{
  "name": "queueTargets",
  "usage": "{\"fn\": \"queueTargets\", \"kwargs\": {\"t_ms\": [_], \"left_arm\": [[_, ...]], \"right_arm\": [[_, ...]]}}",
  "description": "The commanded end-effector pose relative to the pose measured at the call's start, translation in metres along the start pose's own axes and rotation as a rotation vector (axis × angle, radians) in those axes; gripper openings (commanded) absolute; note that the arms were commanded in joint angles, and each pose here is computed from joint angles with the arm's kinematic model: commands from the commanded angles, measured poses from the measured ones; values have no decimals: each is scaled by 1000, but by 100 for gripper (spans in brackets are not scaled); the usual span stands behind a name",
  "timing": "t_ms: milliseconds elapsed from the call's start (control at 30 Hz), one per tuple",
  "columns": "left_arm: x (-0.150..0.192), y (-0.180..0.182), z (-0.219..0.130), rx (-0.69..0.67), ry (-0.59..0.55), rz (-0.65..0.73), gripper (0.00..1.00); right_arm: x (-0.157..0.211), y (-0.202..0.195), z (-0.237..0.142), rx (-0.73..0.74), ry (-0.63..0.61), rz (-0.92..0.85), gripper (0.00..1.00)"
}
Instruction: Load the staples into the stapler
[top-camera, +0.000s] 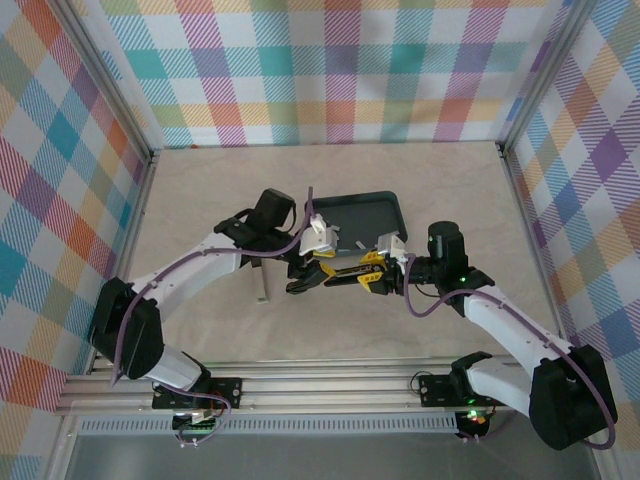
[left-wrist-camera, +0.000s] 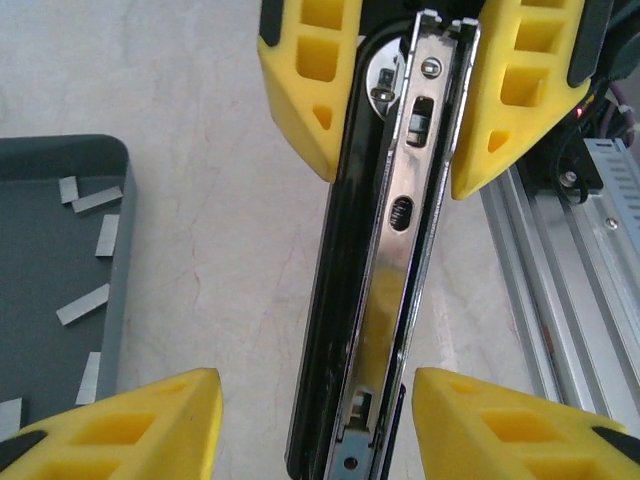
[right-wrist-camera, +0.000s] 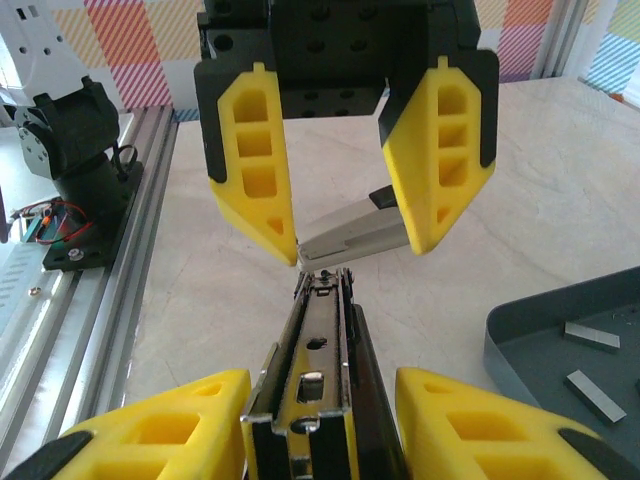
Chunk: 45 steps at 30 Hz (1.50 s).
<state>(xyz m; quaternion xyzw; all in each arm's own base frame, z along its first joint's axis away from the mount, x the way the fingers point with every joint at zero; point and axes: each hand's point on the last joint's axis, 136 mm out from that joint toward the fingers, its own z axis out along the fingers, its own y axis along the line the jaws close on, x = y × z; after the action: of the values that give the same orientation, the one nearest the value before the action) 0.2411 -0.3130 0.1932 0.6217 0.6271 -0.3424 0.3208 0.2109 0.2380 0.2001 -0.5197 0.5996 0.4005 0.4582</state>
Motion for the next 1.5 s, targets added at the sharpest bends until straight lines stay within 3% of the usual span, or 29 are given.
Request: {"fn": "queueTargets", "kwargs": {"t_ms": [0, 433, 733, 767, 933, 967, 1200, 1467], "left_arm": [[-6, -12, 5, 71, -8, 53, 52], [-1, -21, 21, 157, 24, 51, 41], [4, -16, 18, 126, 71, 55, 19], [6, -14, 18, 109, 87, 52, 16], [29, -1, 12, 20, 223, 45, 4], [35, 0, 10, 17, 245, 37, 1], [58, 4, 10, 25, 321, -16, 0], [74, 25, 21, -71, 438, -63, 0]], "right_arm": [[-36, 3, -4, -40, -95, -144, 0], [-36, 0, -3, -31, -94, -142, 0], [-35, -1, -2, -22, -92, -131, 2], [-33, -3, -2, -11, -87, -115, 9], [-29, -17, -5, 83, -62, 19, 72], [-28, -20, -6, 103, -61, 49, 78], [-26, -38, -22, 222, -77, 200, 88], [0, -104, -69, 528, -54, 700, 93]]}}
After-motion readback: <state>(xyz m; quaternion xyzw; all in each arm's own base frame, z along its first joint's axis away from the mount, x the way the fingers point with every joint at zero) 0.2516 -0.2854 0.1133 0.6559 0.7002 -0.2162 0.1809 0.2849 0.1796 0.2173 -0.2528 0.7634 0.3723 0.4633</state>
